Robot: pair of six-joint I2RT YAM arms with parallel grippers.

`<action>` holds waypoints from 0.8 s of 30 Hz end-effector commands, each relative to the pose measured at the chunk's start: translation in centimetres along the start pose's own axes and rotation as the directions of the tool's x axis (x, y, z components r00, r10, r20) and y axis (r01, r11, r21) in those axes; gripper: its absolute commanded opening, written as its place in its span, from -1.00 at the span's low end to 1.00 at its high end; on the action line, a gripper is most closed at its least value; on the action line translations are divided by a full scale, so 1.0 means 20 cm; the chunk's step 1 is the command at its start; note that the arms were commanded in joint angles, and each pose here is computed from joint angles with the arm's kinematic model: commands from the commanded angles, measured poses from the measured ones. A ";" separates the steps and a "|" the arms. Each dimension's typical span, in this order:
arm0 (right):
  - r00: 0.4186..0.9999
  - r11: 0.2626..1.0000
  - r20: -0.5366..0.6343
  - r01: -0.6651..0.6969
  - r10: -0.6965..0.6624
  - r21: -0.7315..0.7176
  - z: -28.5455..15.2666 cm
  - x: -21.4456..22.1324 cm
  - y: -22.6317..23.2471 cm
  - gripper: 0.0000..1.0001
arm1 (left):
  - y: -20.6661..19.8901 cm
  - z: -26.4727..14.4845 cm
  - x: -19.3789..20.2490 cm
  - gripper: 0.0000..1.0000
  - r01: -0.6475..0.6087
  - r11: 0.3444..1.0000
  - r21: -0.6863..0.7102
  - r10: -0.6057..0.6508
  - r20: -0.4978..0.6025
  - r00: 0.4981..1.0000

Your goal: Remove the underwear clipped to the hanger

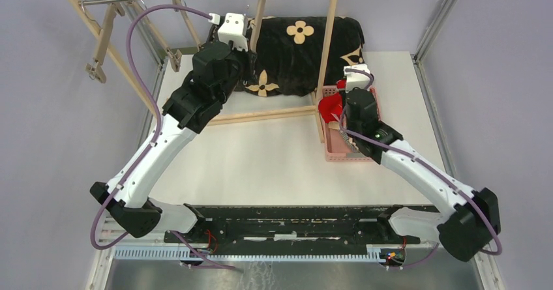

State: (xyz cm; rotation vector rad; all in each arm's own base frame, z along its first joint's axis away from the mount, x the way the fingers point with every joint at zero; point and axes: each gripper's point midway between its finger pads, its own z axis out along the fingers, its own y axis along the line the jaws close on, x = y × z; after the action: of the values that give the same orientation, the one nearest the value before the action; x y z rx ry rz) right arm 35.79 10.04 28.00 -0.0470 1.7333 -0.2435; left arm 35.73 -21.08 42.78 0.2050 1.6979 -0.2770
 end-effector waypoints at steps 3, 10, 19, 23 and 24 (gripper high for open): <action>0.987 0.998 -0.156 -0.037 0.029 -0.049 0.21 0.27 0.13 -0.99 | 0.03 -0.01 -0.14 -0.94 0.013 1.000 -0.008 -0.012 0.066 0.998; 0.946 0.996 -0.320 -0.066 0.045 -0.056 0.33 0.59 0.19 -0.99 | 0.06 -0.01 -0.17 -0.95 0.026 1.000 -0.005 -0.026 0.069 0.997; 0.834 0.997 -0.549 -0.007 0.049 0.078 0.38 0.92 0.07 -0.97 | 0.06 -0.01 -0.20 -0.94 0.034 0.999 0.003 -0.035 0.077 0.996; 0.798 0.985 -0.597 0.023 0.085 0.170 0.39 0.99 -0.03 -0.99 | 0.04 0.01 -0.19 -0.95 0.031 0.999 0.011 -0.031 0.064 0.997; 0.802 0.983 -0.590 0.020 0.094 0.184 0.39 0.99 -0.04 -0.99 | 0.04 0.02 -0.19 -0.95 0.031 0.999 0.011 -0.031 0.063 0.998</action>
State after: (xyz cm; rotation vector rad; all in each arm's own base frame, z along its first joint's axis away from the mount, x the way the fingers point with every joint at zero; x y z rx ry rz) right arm 40.36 6.89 7.10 0.1013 2.3251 -0.3391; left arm 36.85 -20.06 44.05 0.1861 1.6956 -0.2717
